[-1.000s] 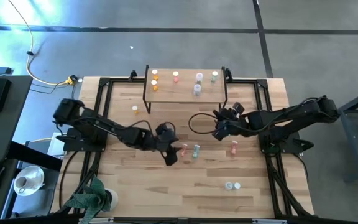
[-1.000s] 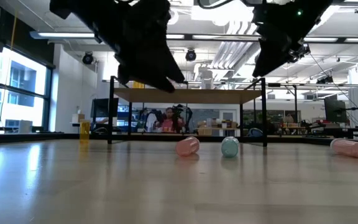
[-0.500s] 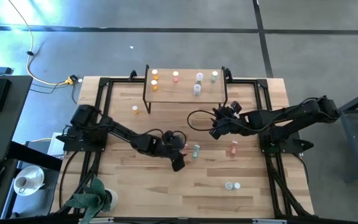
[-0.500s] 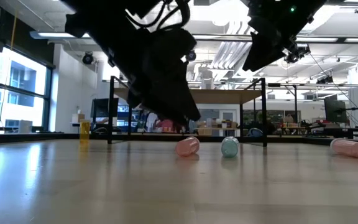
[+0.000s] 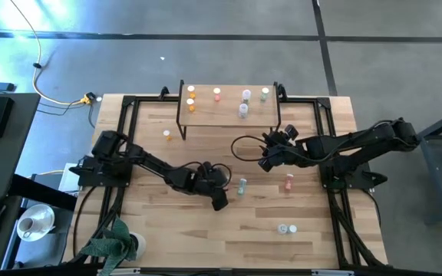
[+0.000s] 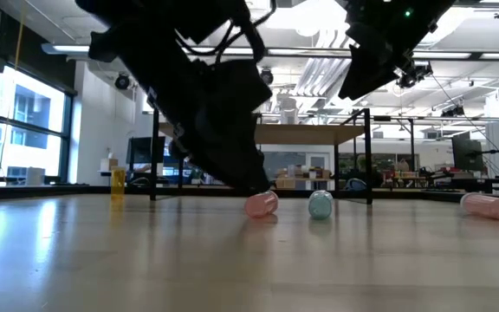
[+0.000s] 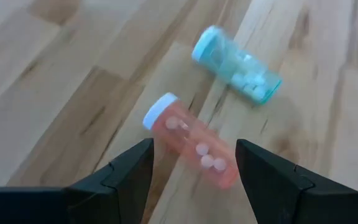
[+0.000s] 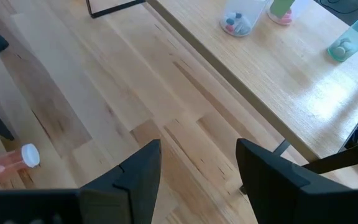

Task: Pick and place medicine bottles onto shelf by color
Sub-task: Align the left pink pill bottle with the other pink pill bottle on the shelf

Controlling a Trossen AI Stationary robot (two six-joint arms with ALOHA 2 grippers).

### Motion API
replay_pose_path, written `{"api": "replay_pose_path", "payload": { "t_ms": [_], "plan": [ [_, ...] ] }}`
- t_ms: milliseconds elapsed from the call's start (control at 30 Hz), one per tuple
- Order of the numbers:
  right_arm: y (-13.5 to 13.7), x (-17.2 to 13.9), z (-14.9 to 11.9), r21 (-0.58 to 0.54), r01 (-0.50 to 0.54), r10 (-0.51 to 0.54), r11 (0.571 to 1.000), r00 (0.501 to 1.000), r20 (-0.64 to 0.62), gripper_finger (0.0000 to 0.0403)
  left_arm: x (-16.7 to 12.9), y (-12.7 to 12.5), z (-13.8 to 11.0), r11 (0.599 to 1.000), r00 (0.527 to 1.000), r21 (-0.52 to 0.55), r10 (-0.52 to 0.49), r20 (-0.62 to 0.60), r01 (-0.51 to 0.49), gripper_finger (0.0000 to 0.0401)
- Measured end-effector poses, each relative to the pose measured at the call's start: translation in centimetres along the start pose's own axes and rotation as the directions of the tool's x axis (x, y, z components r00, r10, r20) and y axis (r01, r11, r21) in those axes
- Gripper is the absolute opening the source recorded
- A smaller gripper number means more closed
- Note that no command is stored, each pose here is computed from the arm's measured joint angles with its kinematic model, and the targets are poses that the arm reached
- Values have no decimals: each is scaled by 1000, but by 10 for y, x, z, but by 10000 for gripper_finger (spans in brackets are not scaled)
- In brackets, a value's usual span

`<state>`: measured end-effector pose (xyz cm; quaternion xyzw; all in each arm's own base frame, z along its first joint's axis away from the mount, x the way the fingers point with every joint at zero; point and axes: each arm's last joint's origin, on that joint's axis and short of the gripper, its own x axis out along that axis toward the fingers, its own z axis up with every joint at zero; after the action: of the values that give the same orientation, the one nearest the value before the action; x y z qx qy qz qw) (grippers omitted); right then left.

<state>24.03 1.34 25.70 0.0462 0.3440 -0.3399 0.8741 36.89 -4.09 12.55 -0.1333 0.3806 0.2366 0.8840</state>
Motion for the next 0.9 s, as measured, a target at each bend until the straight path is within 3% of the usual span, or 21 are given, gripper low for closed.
{"api": "replay_pose_path", "payload": {
  "t_ms": [467, 900],
  "plan": [
    [0, 0, 1, 4, -3, 3, 1000, 1000, 5, 199, 14, 7, -7, 999, 999, 13, 34, -39, -33, 211],
    [0, 0, 1, 9, -3, 3, 1000, 1000, 5, 199, 16, 7, -8, 990, 998, 139, 29, -59, -20, 121]
  ]
}}
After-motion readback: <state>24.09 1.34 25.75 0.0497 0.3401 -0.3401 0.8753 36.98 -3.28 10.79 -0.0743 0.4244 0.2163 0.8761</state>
